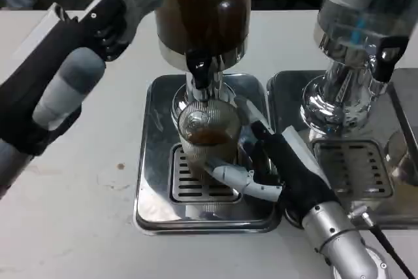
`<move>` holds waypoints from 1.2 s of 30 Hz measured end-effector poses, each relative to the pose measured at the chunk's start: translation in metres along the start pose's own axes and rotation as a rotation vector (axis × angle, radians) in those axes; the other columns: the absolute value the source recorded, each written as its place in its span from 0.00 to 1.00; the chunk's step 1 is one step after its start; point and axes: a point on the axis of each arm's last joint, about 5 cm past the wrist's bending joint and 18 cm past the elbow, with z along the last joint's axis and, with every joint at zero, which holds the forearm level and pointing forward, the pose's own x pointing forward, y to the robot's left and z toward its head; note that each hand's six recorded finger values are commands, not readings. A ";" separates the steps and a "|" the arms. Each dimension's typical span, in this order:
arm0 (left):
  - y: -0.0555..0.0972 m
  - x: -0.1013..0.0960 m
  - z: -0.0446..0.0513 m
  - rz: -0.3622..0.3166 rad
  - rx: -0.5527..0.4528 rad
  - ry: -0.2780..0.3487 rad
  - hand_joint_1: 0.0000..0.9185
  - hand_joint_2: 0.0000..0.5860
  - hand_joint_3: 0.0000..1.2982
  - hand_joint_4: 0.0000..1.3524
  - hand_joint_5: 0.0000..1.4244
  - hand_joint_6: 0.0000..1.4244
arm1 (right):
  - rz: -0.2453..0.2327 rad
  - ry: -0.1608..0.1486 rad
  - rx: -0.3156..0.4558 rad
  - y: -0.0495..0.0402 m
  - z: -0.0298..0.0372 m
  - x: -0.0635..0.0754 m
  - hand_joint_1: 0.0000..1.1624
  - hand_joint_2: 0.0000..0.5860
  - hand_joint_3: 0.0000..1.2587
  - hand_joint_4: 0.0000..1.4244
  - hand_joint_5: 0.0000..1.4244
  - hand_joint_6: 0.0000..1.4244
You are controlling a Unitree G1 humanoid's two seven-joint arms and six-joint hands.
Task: Grasp the cup under the faucet to collect the drink, then remove the cup.
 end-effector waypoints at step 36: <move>-0.062 -0.117 -0.0289 0.079 0.536 0.780 0.00 0.08 0.00 0.00 0.00 0.00 | 0.000 -0.020 0.030 0.0013 -0.0040 0.004 0.54 0.36 0.00 0.00 0.00 0.00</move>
